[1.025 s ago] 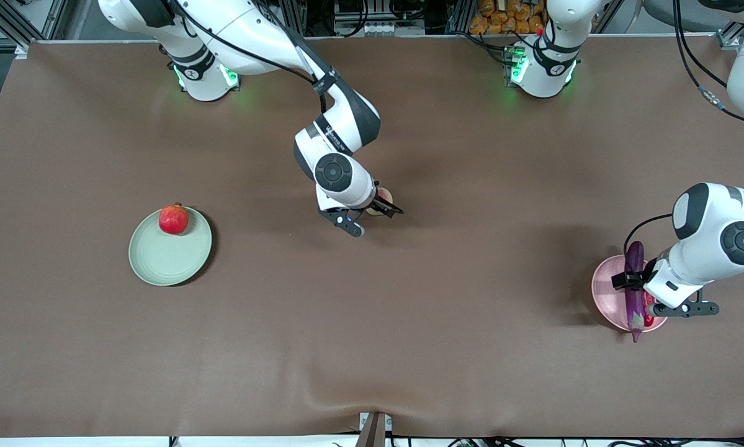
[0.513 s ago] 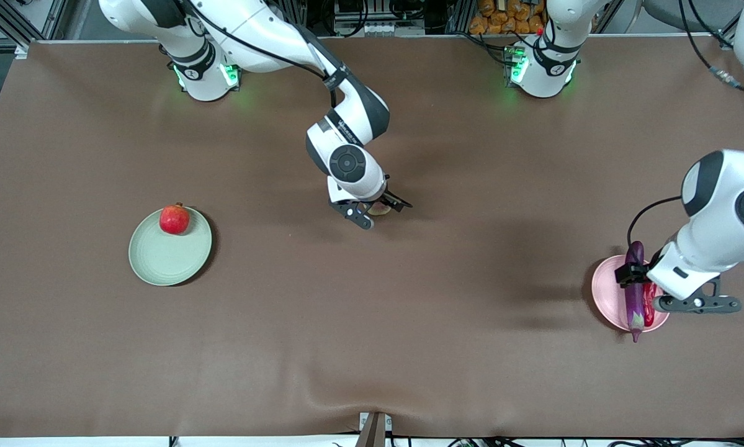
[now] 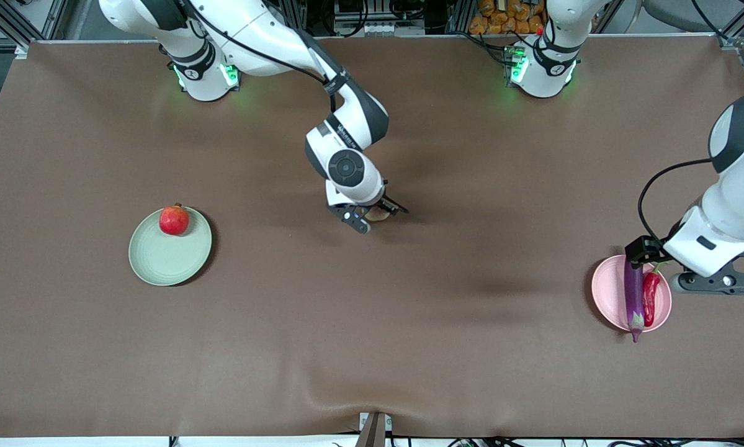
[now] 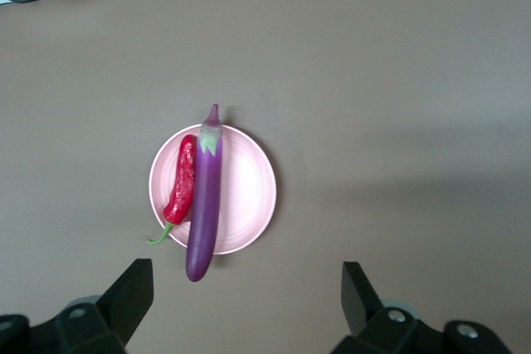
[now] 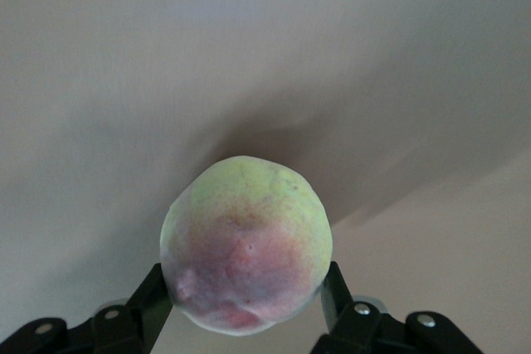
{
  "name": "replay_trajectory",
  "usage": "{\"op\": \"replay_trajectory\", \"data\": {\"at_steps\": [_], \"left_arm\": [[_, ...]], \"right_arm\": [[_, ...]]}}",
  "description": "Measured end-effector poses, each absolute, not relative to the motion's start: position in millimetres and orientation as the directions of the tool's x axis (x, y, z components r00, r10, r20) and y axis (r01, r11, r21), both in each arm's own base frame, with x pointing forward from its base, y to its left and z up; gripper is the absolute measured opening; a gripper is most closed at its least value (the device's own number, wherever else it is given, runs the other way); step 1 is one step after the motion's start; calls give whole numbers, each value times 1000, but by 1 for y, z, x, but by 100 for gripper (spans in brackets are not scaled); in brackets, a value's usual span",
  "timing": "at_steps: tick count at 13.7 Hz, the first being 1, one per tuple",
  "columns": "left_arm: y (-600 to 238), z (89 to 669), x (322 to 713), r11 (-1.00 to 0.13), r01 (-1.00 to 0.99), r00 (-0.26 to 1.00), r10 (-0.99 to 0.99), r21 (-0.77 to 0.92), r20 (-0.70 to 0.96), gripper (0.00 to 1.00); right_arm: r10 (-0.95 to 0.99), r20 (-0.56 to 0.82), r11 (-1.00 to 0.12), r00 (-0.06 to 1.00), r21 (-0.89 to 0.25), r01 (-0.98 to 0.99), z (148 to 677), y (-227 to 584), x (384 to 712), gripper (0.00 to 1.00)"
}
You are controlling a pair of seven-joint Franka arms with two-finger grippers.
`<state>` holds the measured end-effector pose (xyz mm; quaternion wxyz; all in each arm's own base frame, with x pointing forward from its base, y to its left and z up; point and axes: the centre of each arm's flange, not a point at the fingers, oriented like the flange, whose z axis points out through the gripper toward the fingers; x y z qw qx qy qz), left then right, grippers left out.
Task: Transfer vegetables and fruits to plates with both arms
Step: 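Grasp the peach with the right gripper while the left gripper releases eggplant, then carry the peach with the right gripper while the left gripper withdraws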
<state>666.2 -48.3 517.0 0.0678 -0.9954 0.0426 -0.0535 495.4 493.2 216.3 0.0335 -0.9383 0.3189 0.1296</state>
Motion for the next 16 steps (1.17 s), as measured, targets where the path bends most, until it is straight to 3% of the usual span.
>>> {"op": "replay_trajectory", "data": {"at_steps": [4, 8, 13, 16], "left_arm": [[-55, 558, 652, -1000, 6, 995, 7, 9, 97, 100], [-64, 604, 623, -995, 96, 991, 98, 23, 93, 100], [-70, 635, 570, -992, 123, 988, 124, 16, 92, 100], [-56, 642, 540, -994, 111, 991, 110, -6, 72, 100]], "right_arm": [[-450, -270, -887, 851, 25, -461, 246, 410, 569, 77], [-315, -302, -940, 900, -32, -340, 286, 272, 637, 77], [-259, -267, -964, 928, 126, -233, 290, 189, 649, 77], [-175, -304, -983, 936, 114, -147, 278, 139, 652, 77]]}}
